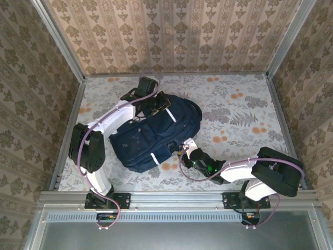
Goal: Pack books, pencil case, and school supplies into a backpack
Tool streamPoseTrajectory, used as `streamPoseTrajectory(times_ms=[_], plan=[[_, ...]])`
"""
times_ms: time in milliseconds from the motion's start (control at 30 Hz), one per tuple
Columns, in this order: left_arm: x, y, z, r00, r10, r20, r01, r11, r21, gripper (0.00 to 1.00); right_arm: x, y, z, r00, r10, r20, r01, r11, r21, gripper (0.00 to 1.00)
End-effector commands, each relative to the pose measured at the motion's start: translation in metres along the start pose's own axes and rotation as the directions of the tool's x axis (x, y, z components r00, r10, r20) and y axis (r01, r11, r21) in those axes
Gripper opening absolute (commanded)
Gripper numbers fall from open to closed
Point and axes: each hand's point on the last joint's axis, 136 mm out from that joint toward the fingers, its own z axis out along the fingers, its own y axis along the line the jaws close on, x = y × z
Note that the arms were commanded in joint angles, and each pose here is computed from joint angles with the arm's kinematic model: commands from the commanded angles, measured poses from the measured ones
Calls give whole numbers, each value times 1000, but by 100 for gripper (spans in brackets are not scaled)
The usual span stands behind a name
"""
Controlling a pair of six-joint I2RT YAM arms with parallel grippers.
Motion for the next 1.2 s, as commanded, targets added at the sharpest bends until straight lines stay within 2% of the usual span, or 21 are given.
streamPoseTrajectory(times_ms=[0,167,300,633,867,1033,1167], plan=[[-1,6,-6,1000,-26,-1,26,1000,-9,0,3,-8,0,999,27,18,-28,998,57,45],[-2,6,-5,1000,-31,3,31,999,-8,0,5,-3,11,999,41,11,-42,997,69,50],[-2,5,-5,999,-36,2,36,999,-7,0,2,-4,20,999,32,13,-33,994,102,49],[5,9,4,999,-47,-19,47,999,-15,0,-9,-7,32,1000,-2,4,1,986,167,32],[5,10,4,999,-37,-17,36,999,-22,0,-1,-19,26,1000,-12,-22,16,979,205,5],[2,11,1,1000,4,-4,-5,999,-36,0,-2,-24,20,1000,-4,10,3,988,157,5],[2,11,1,999,32,-13,-33,998,-45,0,-5,-20,20,997,-74,15,73,994,81,3]])
